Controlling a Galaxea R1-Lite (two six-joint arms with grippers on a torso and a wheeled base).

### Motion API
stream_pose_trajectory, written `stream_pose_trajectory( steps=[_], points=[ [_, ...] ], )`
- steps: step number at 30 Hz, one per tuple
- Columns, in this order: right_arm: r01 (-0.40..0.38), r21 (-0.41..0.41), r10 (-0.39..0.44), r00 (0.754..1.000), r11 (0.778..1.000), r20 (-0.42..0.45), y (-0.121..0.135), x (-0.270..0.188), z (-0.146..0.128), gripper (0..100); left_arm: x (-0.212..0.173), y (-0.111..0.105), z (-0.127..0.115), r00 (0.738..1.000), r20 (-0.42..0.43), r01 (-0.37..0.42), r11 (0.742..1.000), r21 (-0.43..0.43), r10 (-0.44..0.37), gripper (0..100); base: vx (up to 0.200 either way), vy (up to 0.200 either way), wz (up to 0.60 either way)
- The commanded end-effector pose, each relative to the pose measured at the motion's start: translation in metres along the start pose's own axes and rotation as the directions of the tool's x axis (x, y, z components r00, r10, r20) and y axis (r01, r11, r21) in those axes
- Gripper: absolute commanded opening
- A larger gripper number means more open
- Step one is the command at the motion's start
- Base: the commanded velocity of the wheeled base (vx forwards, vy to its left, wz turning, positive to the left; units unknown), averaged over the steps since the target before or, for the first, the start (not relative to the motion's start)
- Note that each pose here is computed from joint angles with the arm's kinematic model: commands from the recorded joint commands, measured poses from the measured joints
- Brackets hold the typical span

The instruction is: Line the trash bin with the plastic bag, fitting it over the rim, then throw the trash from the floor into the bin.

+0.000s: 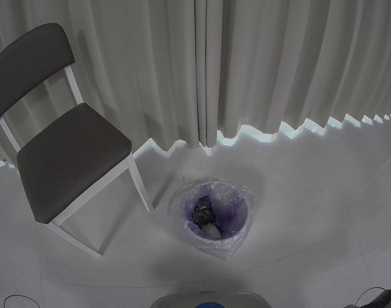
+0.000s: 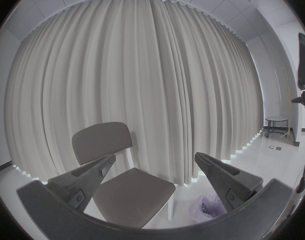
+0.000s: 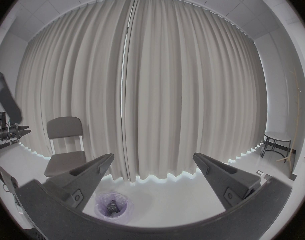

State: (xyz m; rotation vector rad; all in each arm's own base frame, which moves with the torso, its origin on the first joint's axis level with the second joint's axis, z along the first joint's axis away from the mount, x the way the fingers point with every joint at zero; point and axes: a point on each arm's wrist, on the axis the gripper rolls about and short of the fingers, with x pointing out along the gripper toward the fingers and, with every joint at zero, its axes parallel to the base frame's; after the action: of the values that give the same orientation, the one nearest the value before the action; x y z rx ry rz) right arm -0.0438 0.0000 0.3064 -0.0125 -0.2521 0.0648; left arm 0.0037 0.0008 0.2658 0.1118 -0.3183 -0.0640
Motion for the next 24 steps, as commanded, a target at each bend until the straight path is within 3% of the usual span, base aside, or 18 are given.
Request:
stream_pose_trajectory(
  steps=[1,9,15,21,24],
  points=[
    [-0.016,0.014,0.014,0.993,1.0,0.116,0.003,-0.062,-0.025,100,-0.061,-0.003,-0.013,0.992,0.122,-0.031,0.999,0.016,0.029,100,0.0,0.0,0.0],
    [-0.05,0.078,0.032,0.975,0.996,0.219,0.002,-0.096,-0.041,100,-0.09,-0.011,-0.036,0.984,0.179,-0.017,0.999,-0.041,0.024,100,0.0,0.0,0.0],
    [-0.042,0.128,0.009,0.968,0.991,0.25,0.007,-0.107,-0.052,100,-0.103,-0.015,-0.05,0.99,0.135,-0.032,0.994,-0.102,0.046,100,0.0,0.0,0.0],
    [-0.026,0.136,-0.006,0.974,0.99,0.226,0.008,-0.103,-0.063,100,-0.098,-0.016,-0.064,0.994,0.091,-0.049,0.993,-0.11,0.059,100,0.0,0.0,0.0],
    [-0.016,0.13,-0.003,0.989,0.991,0.146,0.007,-0.089,-0.083,100,-0.089,-0.017,-0.094,0.994,-0.01,-0.112,0.988,-0.105,0.112,100,0.0,0.0,0.0]
  ],
)
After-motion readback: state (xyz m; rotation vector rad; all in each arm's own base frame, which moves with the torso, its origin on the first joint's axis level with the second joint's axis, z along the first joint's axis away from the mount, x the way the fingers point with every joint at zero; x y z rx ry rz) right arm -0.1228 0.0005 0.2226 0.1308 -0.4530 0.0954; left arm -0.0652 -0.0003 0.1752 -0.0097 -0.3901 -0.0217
